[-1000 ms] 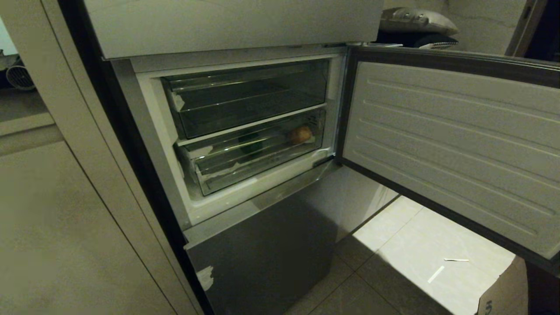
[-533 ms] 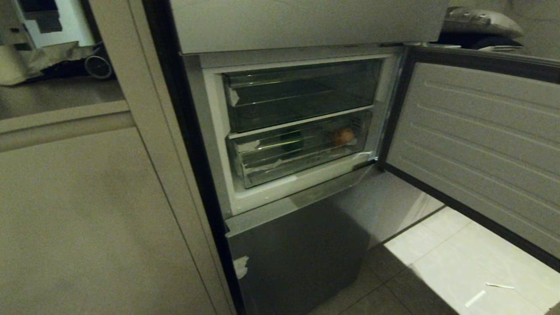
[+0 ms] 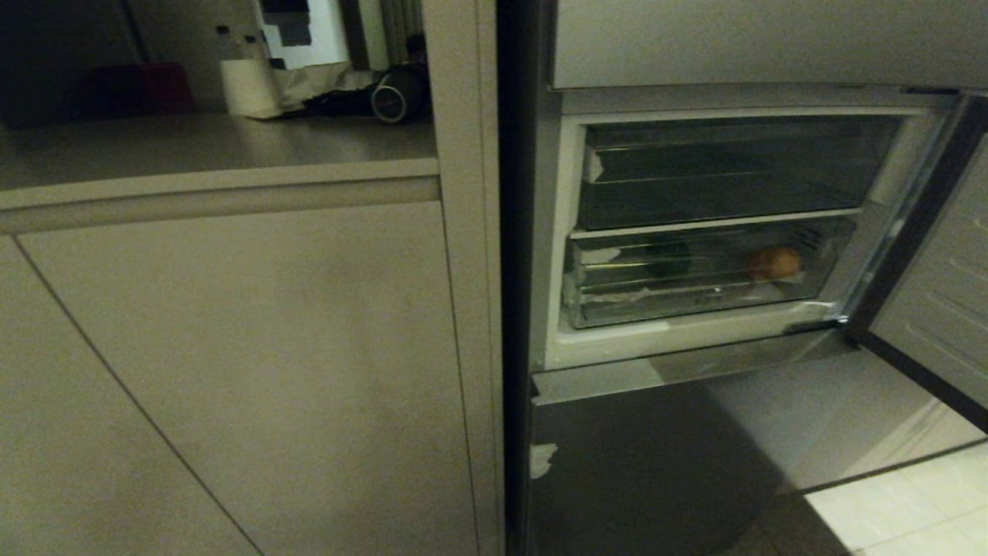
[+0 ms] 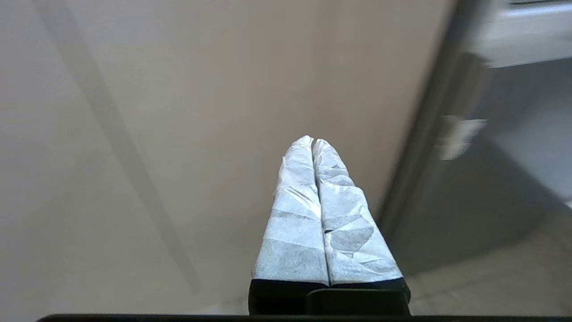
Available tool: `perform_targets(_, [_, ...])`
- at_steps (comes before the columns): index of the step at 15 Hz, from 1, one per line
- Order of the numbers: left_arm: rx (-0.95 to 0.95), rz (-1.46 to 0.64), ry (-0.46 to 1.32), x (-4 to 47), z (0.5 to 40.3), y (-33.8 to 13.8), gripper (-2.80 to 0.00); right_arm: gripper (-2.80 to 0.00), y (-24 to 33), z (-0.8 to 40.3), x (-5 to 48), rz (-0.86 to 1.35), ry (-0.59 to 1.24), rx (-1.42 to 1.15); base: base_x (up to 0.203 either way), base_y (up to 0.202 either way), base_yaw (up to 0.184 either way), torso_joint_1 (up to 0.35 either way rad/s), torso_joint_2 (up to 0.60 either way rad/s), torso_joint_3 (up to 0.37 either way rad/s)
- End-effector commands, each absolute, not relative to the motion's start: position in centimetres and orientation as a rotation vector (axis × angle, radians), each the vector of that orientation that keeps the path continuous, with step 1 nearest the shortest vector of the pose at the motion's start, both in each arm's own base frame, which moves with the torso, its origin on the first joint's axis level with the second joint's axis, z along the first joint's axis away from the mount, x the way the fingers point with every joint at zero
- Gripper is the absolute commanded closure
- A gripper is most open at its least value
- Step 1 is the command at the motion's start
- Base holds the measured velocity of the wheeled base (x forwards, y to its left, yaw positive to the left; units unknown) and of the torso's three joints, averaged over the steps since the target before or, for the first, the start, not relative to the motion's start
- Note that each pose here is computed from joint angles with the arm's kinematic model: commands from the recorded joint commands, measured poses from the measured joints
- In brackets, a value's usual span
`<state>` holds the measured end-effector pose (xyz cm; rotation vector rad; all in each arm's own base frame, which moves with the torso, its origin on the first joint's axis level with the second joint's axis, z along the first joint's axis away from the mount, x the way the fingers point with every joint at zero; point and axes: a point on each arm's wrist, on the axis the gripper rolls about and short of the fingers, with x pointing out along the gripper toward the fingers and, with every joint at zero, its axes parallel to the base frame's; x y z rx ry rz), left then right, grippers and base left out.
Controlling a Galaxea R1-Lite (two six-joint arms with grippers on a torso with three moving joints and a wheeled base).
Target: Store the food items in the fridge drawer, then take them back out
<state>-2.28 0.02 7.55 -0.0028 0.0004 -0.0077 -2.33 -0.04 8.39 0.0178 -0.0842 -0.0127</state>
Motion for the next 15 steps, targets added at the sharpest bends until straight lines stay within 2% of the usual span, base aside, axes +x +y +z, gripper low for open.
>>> perform_targets(1, [-0.003,-0.008,0.0,-2.3,7.5,0.0,0.0,0.0,0.0,7.6,-2.1,-0.013,-0.054,0.017,0.003,-0.007,0.18,0.002,0.0,0.002])
perform_targets(5, [-0.003,-0.008,0.0,-2.3,7.5,0.0,0.0,0.0,0.0,7.6,-2.1,-0.012,-0.054,0.017,0.004,-0.005,0.13,0.001,0.0,0.001])
perform_targets(10, [-0.003,-0.008,0.0,-2.3,7.5,0.0,0.0,0.0,0.0,8.2,-2.1,0.001,-0.06,-0.007,0.0,0.0,0.0,0.0,0.0,0.0])
perform_targets(13, [-0.003,-0.008,0.0,-2.3,7.5,0.0,0.0,0.0,0.1,12.9,-0.9,0.065,0.009,0.058,0.0,0.0,0.0,0.0,0.0,0.0])
perform_targets(15, [-0.003,-0.008,0.0,-2.3,7.5,0.0,0.0,0.0,0.2,15.9,1.9,0.094,0.122,0.105,0.0,0.0,0.0,0.0,0.0,0.0])
